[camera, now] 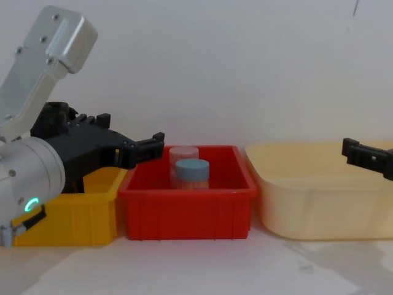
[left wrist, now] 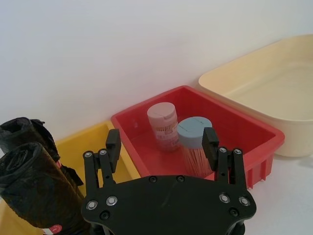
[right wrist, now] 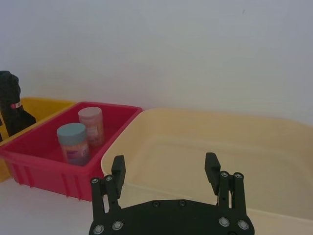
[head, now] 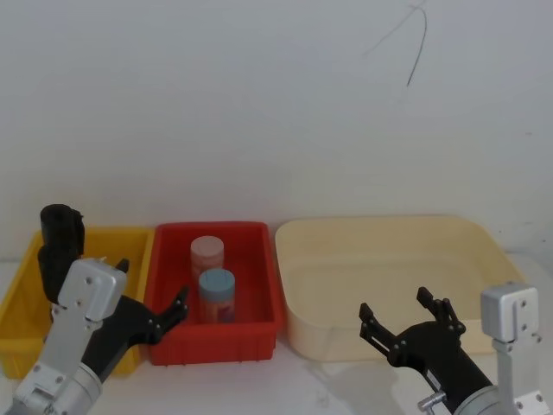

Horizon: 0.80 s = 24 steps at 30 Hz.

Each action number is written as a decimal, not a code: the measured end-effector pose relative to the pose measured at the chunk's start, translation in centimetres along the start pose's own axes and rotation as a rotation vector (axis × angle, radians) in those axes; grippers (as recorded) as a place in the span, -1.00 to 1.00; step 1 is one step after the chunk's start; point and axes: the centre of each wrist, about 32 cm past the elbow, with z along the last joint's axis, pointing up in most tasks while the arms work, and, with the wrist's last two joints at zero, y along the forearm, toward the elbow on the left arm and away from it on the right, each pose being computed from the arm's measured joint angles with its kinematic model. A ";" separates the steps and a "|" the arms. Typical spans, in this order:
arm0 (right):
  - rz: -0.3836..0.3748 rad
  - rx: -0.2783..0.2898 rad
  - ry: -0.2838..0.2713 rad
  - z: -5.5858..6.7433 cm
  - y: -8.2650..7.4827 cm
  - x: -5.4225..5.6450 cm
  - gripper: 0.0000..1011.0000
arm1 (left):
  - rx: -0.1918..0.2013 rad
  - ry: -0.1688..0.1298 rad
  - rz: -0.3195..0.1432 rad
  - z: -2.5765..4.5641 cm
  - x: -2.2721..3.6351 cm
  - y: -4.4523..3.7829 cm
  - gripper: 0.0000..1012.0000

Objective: Pick up the garbage bag with the one hand and transfer it to the other hand.

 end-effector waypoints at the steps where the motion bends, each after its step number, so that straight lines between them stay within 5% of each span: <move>1: 0.000 0.001 0.000 0.0 0.0 0.0 0.98 | 0.000 0.000 0.000 0.00 0.00 0.00 0.98; 8: 0.010 0.004 0.016 1.0 0.4 0.0 0.98 | 0.001 0.002 0.000 1.38 0.24 -0.14 0.98; 9: 0.016 0.006 0.020 1.5 0.6 -0.1 0.98 | 0.003 0.004 0.001 2.12 0.40 -0.18 0.98; 13: 0.030 0.006 0.031 2.8 1.1 -0.3 0.98 | 0.005 0.005 0.001 3.26 0.71 -0.14 0.98; 18: 0.059 0.003 0.041 4.7 2.0 -1.0 0.98 | 0.022 0.008 0.008 5.04 1.39 0.21 0.98; 24: 0.095 -0.017 0.042 6.5 3.2 -2.0 0.98 | 0.046 0.012 0.034 6.37 2.31 1.09 0.98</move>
